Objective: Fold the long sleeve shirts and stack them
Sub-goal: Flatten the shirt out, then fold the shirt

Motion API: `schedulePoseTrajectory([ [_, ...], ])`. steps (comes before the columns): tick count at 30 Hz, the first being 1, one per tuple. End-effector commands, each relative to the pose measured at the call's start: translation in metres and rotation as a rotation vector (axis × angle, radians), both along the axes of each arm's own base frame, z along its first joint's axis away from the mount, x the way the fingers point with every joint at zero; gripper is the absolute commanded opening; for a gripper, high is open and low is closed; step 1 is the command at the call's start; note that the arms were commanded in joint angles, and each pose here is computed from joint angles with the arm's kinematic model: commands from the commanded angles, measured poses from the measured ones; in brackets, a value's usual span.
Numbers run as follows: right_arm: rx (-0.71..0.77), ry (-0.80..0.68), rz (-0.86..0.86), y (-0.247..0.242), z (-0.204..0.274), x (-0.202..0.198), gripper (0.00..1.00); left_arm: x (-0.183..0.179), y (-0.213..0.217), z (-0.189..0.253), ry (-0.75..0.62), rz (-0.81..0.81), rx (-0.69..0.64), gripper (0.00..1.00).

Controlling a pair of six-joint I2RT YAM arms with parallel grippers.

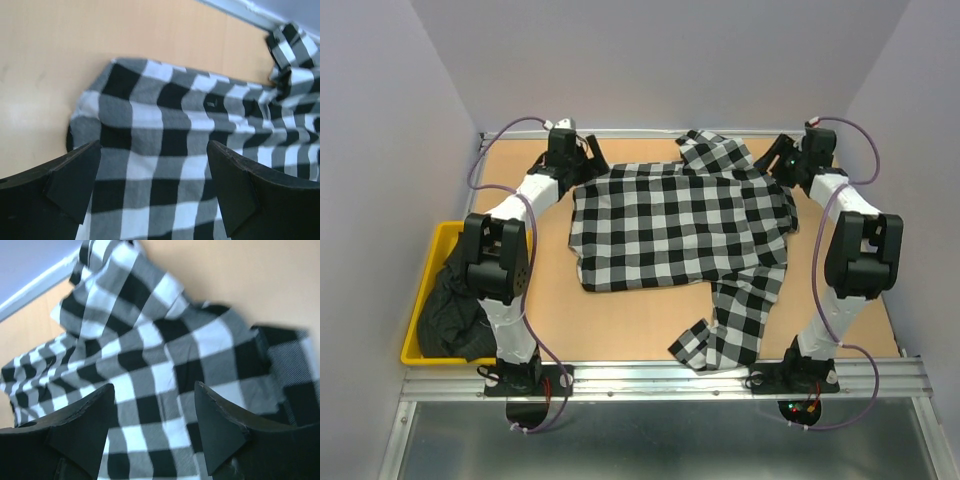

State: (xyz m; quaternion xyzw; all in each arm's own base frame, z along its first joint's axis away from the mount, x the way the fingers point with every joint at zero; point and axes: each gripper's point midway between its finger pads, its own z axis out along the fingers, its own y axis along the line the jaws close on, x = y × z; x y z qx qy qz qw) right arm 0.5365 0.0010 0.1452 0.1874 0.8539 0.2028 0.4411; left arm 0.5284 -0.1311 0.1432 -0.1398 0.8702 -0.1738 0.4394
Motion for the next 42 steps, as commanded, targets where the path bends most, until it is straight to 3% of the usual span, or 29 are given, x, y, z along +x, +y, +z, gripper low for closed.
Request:
schedulePoseTrajectory([
  [1,0.086,0.103,0.0,0.031,-0.024,-0.043,0.7,-0.062,-0.039,-0.02,0.126,-0.121,-0.009,0.97],
  [8,0.128,0.227,-0.014,0.052,-0.058,-0.108,0.7,-0.155,-0.059,-0.08,0.35,-0.19,0.054,0.95],
  [15,0.094,0.373,-0.077,0.044,-0.107,-0.162,0.7,-0.189,-0.035,-0.115,0.465,-0.135,0.118,0.93],
  [24,-0.022,0.409,-0.147,0.021,-0.12,-0.166,0.71,-0.179,0.001,-0.133,0.511,-0.035,0.207,0.93],
  [29,-0.003,0.326,-0.119,0.026,-0.084,-0.156,0.72,-0.164,-0.008,-0.1,0.438,-0.051,0.157,0.93],
  [32,0.004,0.313,-0.116,0.028,-0.065,-0.164,0.76,-0.173,-0.008,-0.078,0.422,-0.053,0.129,0.94],
  [36,-0.09,0.343,-0.175,0.009,-0.055,-0.185,0.86,-0.203,0.003,-0.063,0.441,-0.033,0.126,0.95],
  [40,-0.174,0.444,-0.24,-0.008,-0.06,-0.218,0.99,-0.245,0.017,-0.077,0.544,-0.033,0.16,0.95],
  [42,-0.188,0.47,-0.268,-0.013,-0.061,-0.23,1.0,-0.264,0.023,-0.083,0.587,-0.035,0.169,0.95],
])
